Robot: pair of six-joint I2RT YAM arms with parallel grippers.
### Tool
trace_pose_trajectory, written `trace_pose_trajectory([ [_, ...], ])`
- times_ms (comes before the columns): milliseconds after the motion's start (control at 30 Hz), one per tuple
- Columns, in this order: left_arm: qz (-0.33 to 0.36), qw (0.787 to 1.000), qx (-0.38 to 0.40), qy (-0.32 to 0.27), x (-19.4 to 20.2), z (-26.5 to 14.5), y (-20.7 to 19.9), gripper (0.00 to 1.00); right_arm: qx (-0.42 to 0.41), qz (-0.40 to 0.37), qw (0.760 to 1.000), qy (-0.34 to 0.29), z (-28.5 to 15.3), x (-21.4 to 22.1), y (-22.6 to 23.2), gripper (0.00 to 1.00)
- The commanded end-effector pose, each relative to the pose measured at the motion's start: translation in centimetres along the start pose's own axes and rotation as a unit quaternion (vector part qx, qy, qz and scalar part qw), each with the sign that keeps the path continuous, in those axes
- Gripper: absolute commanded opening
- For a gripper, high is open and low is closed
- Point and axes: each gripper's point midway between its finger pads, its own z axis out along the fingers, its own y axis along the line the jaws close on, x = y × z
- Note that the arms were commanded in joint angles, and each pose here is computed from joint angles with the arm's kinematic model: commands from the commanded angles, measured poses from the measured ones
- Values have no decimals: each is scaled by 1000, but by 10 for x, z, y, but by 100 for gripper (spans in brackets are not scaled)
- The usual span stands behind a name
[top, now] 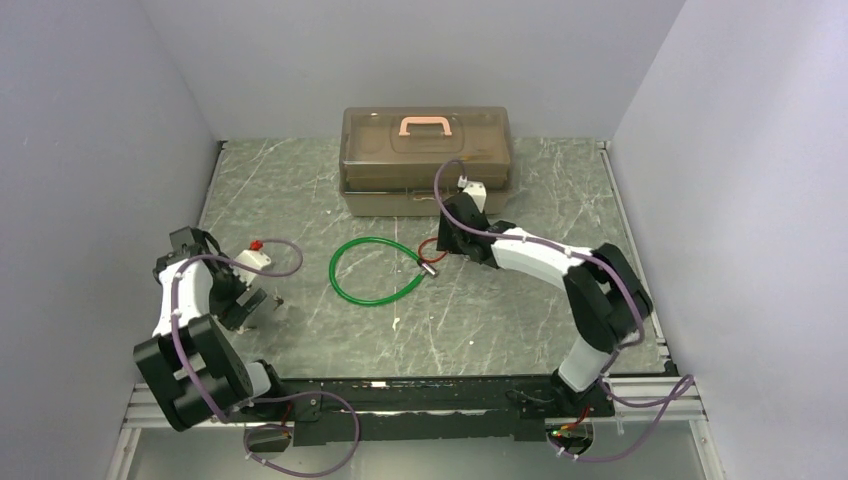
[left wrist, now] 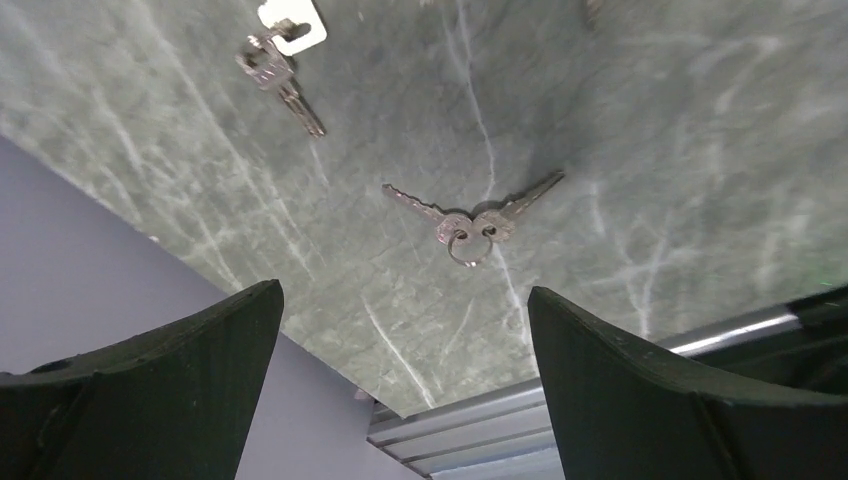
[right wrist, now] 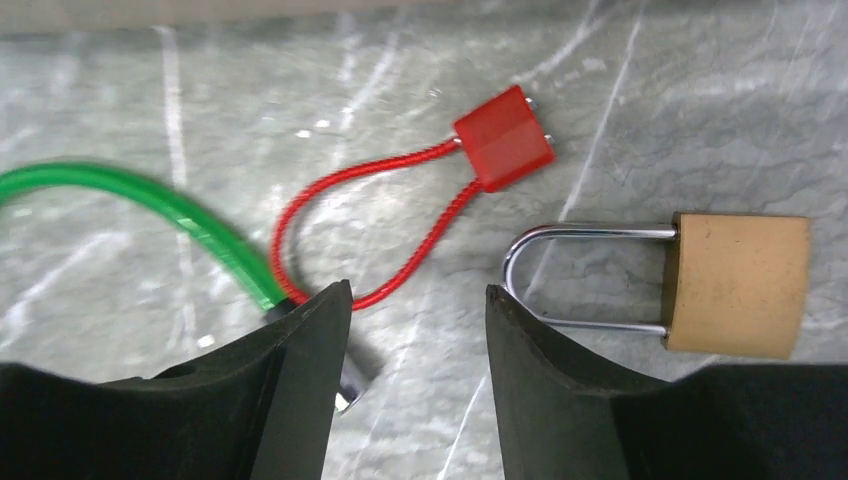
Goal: Unlock with the key
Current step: Adjust the lock at the center of the board, then move the key to the center of the board.
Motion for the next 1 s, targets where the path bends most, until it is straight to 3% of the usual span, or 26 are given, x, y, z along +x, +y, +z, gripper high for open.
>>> trace_pose_trajectory([
  [0,49,995,-60,60,27,26,28,99,-37,-5,997,-70,-44,-41,15,55],
  [100,69,993,-75,63,28,34,34,98,-54,-4,994,-92,-63,-48,15,56],
  [333,152,988,-21,-19,0,40,11,92,-101,21,987,-121,-90,-52,19,49],
  [500,168,984,53,-5,0,48,-5,85,-111,27,985,-131,-98,-52,16,45],
  [633,154,983,93,15,-2,58,-13,70,-118,29,983,-140,-105,-55,16,43],
  [767,171,979,109,27,-9,68,-24,47,-120,33,981,-149,-111,-59,13,40],
  [900,186,974,129,8,-30,73,-45,32,-123,42,979,-157,-113,-62,9,37],
  [967,194,970,148,-9,-45,71,-63,19,-123,45,979,-158,-114,-61,6,36],
])
